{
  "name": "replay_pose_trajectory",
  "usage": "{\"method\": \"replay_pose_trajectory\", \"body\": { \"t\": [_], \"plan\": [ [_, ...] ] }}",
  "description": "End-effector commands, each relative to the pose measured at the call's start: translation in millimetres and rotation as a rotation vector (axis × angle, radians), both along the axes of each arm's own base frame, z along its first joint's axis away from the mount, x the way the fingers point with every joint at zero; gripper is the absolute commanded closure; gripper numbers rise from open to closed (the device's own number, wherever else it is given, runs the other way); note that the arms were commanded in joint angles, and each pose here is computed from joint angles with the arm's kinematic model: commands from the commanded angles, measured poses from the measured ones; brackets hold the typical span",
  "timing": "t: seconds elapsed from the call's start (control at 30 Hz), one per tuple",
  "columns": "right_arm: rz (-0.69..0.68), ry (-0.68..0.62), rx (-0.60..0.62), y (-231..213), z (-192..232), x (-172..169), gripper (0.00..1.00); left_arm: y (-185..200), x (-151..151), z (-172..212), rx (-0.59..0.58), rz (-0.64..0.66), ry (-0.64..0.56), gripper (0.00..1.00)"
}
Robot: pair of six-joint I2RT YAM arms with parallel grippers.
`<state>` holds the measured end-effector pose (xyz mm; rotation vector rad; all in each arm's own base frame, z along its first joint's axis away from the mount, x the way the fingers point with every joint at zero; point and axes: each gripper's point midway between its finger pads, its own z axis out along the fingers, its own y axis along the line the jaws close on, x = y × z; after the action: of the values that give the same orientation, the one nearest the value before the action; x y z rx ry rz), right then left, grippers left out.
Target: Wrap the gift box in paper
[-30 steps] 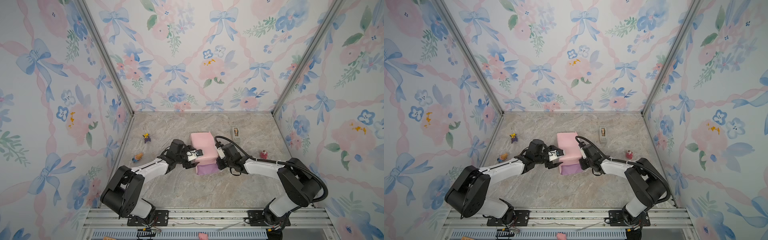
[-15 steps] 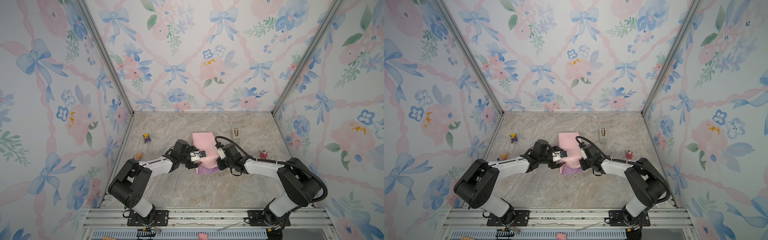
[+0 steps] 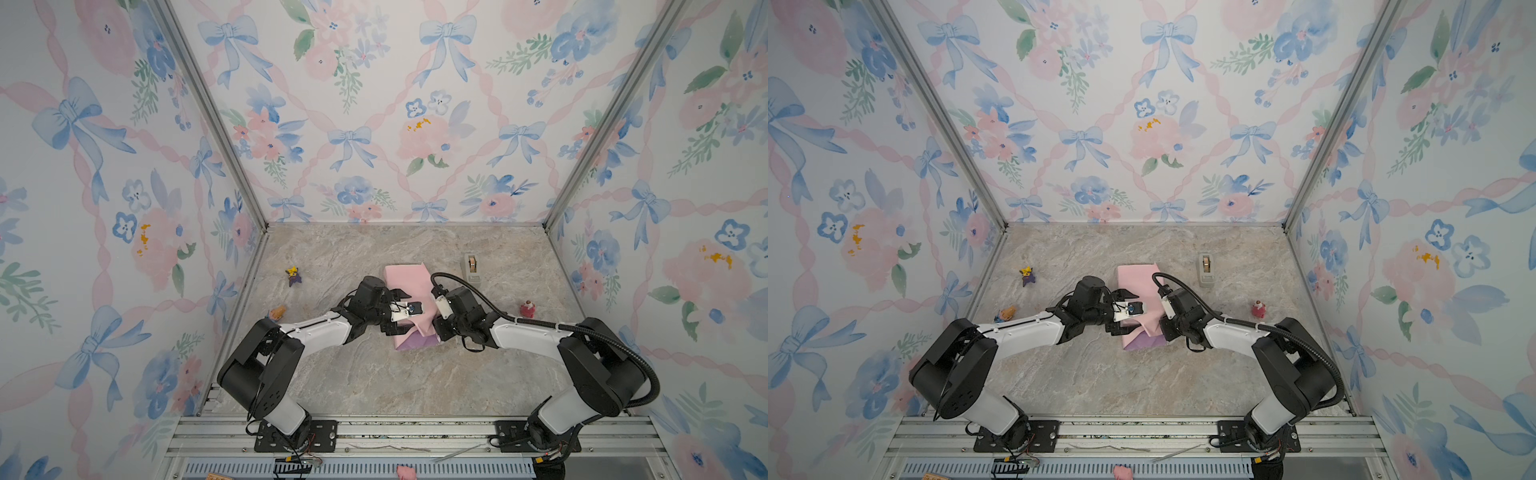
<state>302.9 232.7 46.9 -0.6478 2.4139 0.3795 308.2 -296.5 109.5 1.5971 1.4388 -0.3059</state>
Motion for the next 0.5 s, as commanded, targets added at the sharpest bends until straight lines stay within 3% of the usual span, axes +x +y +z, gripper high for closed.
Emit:
{"method": "replay_pose_trajectory", "body": {
  "t": [0.0,0.27,0.47],
  "plan": [
    [0.010,0.019,0.008,-9.2,8.0,-13.2,0.63,-5.4,0.5,1.7,0.011,-0.030,-0.009,0.17],
    [0.003,0.069,0.038,-29.9,20.2,-35.2,0.58,-0.9,-15.8,-2.3,0.083,-0.081,0.058,0.15],
    [-0.051,0.086,0.210,-36.0,37.3,-25.6,0.56,3.3,-30.7,11.2,0.068,-0.107,0.067,0.12]
  ]
}}
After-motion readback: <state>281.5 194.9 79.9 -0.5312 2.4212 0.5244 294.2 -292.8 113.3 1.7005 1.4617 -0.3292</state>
